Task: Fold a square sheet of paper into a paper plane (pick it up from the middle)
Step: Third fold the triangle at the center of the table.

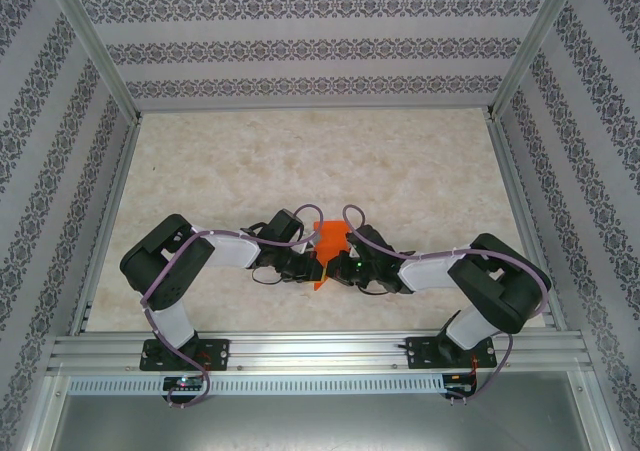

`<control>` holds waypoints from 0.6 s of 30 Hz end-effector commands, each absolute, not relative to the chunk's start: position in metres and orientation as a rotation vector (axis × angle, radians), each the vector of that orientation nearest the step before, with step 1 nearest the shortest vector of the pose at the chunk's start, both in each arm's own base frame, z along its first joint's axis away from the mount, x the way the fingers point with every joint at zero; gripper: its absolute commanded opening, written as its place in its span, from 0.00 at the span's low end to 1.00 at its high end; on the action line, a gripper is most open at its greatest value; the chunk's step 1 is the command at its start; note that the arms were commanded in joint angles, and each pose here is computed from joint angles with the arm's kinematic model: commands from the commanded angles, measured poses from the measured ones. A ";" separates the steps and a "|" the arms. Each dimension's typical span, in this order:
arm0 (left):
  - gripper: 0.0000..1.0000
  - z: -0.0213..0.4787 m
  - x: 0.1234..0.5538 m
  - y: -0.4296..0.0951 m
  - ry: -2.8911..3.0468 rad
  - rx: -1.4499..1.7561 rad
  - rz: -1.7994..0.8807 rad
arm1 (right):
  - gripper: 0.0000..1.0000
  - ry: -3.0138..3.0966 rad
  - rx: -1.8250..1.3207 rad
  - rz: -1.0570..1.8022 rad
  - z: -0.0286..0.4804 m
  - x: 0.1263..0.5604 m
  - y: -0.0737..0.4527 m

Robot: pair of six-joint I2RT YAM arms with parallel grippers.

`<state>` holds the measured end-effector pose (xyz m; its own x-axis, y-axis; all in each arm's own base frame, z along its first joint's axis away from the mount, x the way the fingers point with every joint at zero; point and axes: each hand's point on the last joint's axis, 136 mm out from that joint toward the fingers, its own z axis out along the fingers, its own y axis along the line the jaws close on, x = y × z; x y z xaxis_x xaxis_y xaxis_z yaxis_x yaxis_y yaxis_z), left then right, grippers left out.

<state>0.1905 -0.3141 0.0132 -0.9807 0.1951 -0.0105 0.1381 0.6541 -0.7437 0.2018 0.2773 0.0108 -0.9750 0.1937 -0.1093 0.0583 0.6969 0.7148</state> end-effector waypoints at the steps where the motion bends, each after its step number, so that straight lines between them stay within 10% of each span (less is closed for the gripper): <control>1: 0.08 -0.057 0.154 -0.248 -2.843 -0.139 0.747 | 0.08 2.736 0.322 0.928 -0.017 0.221 0.247; 18: 0.07 -0.062 0.150 -0.244 -2.839 -0.147 0.718 | 0.10 2.642 0.471 0.881 -0.008 0.273 0.193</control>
